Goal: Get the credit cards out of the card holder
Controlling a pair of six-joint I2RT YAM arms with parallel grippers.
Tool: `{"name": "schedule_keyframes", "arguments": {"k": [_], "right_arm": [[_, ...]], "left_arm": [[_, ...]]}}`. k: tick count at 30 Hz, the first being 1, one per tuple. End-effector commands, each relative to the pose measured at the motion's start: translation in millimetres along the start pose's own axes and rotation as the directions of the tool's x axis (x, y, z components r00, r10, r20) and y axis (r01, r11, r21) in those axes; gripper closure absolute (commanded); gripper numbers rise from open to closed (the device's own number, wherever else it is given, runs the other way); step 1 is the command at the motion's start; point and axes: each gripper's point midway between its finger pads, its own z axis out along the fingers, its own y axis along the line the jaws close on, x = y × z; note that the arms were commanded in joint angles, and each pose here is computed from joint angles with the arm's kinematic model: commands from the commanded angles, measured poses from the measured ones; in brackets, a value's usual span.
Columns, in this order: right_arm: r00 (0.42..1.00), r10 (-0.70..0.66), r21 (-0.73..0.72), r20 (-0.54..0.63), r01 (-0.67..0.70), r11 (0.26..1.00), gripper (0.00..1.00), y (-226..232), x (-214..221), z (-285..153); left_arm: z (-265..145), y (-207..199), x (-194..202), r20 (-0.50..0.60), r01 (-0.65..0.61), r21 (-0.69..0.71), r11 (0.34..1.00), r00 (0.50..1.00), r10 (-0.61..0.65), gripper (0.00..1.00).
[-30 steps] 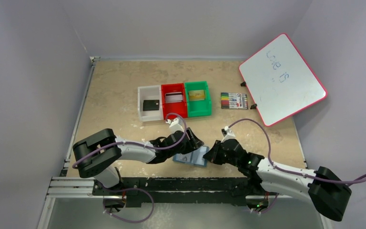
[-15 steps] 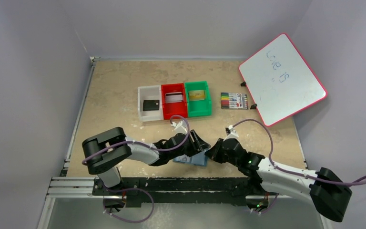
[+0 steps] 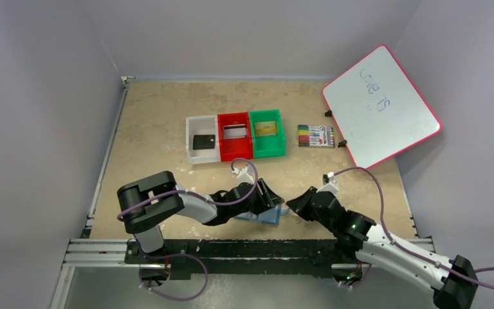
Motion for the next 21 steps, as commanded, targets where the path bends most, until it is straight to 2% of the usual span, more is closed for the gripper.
{"name": "schedule_keyframes", "arguments": {"k": [1, 5, 12, 16, 18, 19, 21], "right_arm": [[0.999, -0.009, -0.095, 0.037, 0.012, 0.995, 0.85, 28.7, -13.2, -9.4], [0.999, -0.043, -0.177, 0.027, 0.047, 0.983, 0.84, 48.5, -13.1, -14.5], [0.998, -0.064, -0.238, 0.007, 0.064, 0.969, 0.84, 69.2, -12.1, -18.5], [0.994, -0.105, -0.354, 0.000, 0.098, 0.930, 0.83, 96.9, -9.6, -24.1], [0.992, -0.127, -0.401, -0.018, 0.109, 0.910, 0.78, 107.2, -4.4, -24.8], [0.989, -0.143, -0.418, -0.027, 0.119, 0.901, 0.69, 110.8, -1.4, -24.2], [0.980, -0.193, -0.469, -0.043, 0.151, 0.870, 0.64, 121.3, 6.2, -24.0]], "left_arm": [[-6.0, -37.6, -13.8, 0.064, -0.075, 0.044, 0.996, 0.995, 0.072, 0.51], [-13.9, -38.6, -25.7, 0.104, -0.145, -0.031, 0.989, 0.983, 0.148, 0.51], [-34.3, -41.8, -46.8, 0.175, -0.190, -0.092, 0.977, 0.963, 0.204, 0.50], [-49.8, -33.4, -63.1, 0.228, -0.207, -0.167, 0.964, 0.943, 0.242, 0.50], [-61.4, -25.8, -75.1, 0.271, -0.207, -0.220, 0.953, 0.926, 0.264, 0.50], [-68.2, -21.9, -81.8, 0.294, -0.207, -0.247, 0.947, 0.915, 0.276, 0.49], [-80.6, -12.3, -91.6, 0.323, -0.207, -0.300, 0.931, 0.897, 0.303, 0.49]]}}
